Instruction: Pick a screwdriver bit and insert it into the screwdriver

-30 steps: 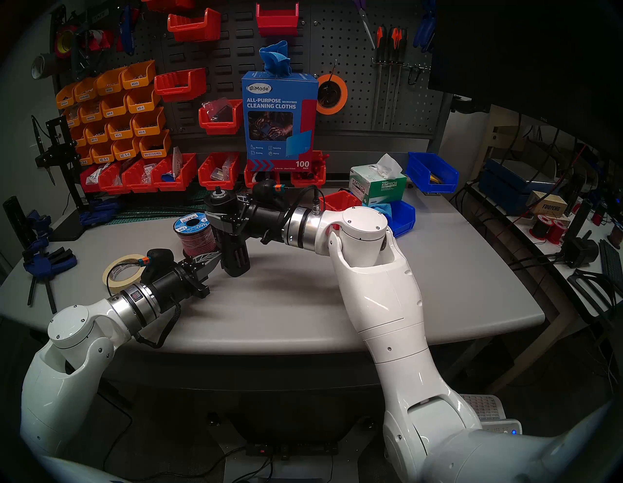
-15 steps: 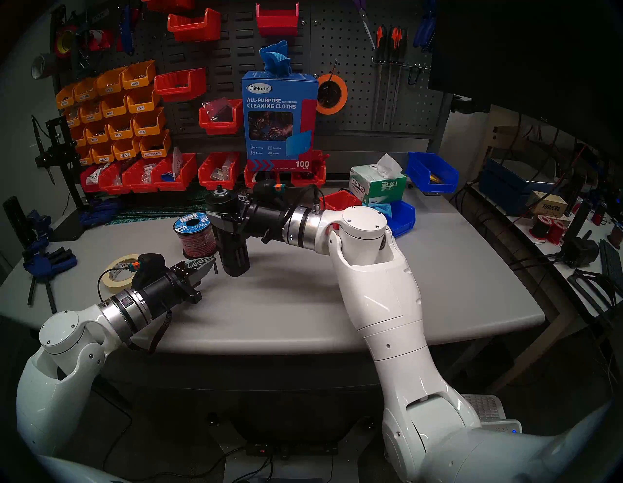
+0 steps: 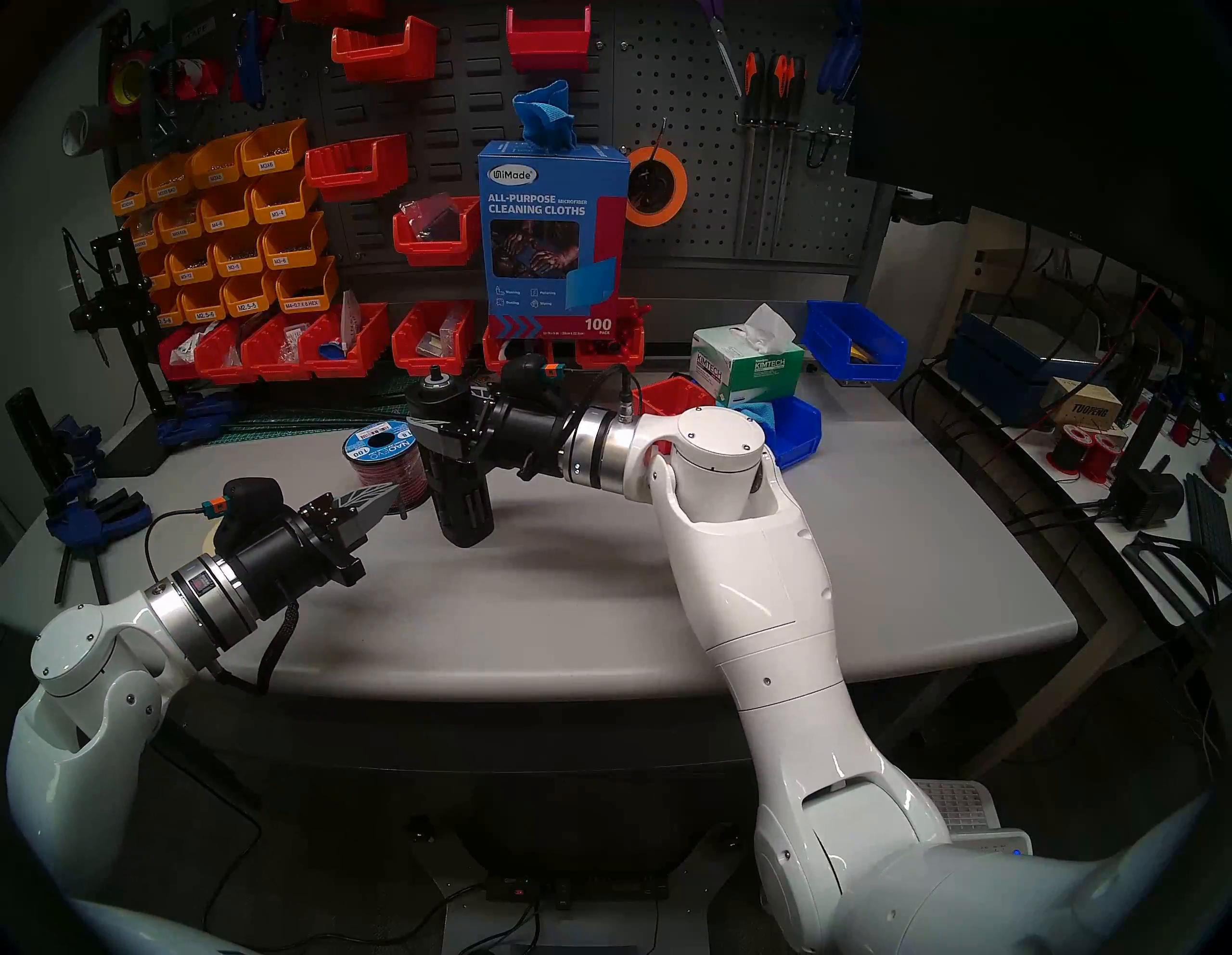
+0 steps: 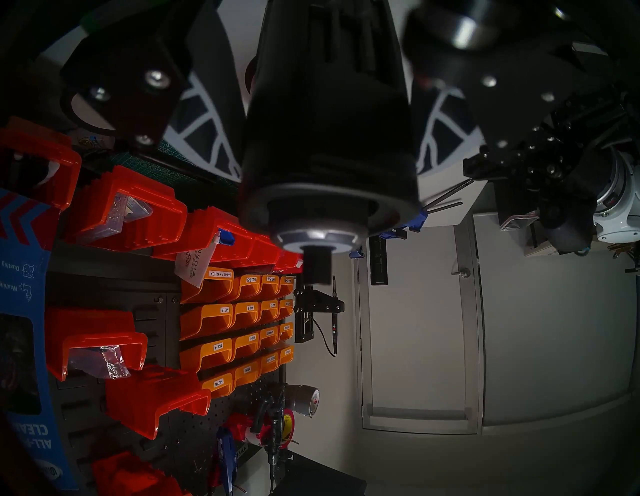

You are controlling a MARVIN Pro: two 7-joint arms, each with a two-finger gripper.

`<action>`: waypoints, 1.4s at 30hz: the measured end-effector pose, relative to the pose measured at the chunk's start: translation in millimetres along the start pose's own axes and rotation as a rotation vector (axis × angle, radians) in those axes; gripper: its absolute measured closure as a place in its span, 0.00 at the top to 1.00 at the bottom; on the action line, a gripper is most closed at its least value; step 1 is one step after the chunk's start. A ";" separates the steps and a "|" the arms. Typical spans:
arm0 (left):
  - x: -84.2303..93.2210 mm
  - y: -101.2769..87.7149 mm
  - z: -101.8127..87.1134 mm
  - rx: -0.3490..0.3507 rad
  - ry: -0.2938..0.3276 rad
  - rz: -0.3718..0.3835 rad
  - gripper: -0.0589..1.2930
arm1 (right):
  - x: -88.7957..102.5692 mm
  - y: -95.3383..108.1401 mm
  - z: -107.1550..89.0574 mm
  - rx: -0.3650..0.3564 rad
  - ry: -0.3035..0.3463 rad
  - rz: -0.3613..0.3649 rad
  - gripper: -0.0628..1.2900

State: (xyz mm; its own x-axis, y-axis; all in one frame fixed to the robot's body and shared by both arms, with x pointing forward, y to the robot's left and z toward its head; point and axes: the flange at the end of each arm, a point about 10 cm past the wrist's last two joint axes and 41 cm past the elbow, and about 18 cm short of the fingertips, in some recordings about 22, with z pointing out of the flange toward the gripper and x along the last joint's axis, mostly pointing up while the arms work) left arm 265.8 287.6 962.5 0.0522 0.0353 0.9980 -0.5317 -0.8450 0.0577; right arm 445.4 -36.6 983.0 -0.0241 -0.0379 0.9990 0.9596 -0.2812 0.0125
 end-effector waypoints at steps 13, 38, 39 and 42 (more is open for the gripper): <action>59.5 2.5 -17.8 -0.018 0.068 0.025 0.03 | 0.0 -0.4 0.1 0.005 0.000 0.001 0.56; 114.2 9.2 18.7 -0.043 0.070 0.014 0.03 | 2.4 -8.3 1.2 0.022 -0.013 0.010 0.56; 115.5 10.4 21.2 -0.044 0.071 0.015 0.03 | 2.5 -9.0 1.1 0.023 -0.013 0.011 0.56; 117.9 12.5 25.6 -0.045 0.073 0.016 0.03 | 2.7 -10.1 0.7 0.023 -0.015 0.011 0.56</action>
State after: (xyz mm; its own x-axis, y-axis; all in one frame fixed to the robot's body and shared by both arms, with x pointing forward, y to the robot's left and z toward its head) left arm 286.9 267.5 1080.2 -0.0177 0.0622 0.9979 -0.5695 -0.8210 0.0411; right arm 435.8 -33.2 985.6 -0.0092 -0.0268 0.9996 0.9660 -0.2586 0.0019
